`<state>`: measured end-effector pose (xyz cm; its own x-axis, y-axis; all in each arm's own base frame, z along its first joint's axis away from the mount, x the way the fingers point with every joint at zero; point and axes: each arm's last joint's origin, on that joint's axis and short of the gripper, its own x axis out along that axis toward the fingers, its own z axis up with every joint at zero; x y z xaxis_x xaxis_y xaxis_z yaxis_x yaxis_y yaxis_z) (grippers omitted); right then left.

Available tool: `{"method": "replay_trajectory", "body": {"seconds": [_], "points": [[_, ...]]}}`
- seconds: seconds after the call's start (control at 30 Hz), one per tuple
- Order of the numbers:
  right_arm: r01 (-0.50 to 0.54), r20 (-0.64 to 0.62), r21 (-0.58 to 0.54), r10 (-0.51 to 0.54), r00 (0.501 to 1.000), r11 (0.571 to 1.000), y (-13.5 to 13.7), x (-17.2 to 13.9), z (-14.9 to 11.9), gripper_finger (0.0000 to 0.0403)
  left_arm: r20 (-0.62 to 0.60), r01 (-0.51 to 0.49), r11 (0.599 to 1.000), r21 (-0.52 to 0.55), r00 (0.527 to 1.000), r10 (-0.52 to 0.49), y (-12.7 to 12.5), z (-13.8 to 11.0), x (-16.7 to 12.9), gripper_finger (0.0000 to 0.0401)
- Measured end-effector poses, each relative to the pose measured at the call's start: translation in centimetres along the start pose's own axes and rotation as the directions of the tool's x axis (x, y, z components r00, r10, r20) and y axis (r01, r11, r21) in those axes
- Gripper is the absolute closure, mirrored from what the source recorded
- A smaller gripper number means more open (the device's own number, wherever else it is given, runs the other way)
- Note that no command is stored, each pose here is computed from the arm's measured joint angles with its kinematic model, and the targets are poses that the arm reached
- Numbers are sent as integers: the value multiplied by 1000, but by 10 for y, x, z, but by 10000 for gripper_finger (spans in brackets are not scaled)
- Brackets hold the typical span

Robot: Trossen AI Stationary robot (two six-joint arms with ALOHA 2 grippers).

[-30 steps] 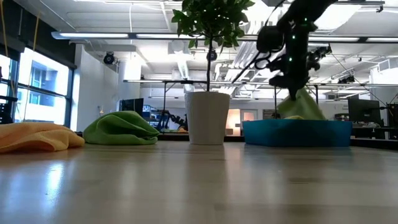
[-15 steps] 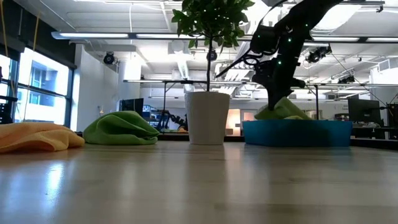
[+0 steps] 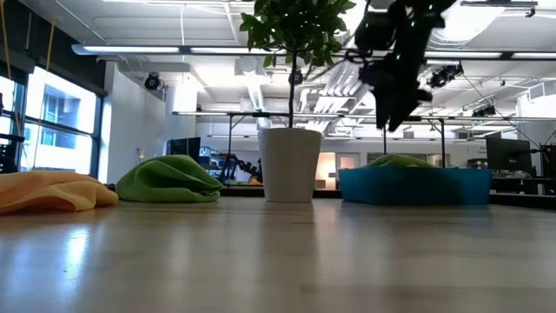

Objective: Sort microfiber towel by color & place in baskets
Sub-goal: Fold the green towel

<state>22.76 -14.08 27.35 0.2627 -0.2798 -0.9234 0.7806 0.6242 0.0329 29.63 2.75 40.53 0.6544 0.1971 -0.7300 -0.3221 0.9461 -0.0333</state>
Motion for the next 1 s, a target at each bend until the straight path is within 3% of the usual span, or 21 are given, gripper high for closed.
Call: {"method": "replay_trajectory", "body": {"seconds": [0.27, 0.4, 0.73, 1.0], "points": [[-47, 51, 38, 46, 998, 998, 0, -52, -26, 232, -169, -88, 996, -2, 982, 87, 17, -25, 20, 272], [-61, 114, 48, 55, 992, 997, 12, -70, -41, 237, -287, -151, 988, -12, 948, 141, 36, -47, 47, 272], [-49, 175, -31, 54, 983, 998, 61, -79, -71, 238, -484, -394, 905, -161, 831, 275, 100, -124, 110, 272], [-57, 195, -52, 66, 978, 997, 77, -82, -85, 238, -537, -385, 908, -164, 807, 245, 109, -168, 132, 272]]}}
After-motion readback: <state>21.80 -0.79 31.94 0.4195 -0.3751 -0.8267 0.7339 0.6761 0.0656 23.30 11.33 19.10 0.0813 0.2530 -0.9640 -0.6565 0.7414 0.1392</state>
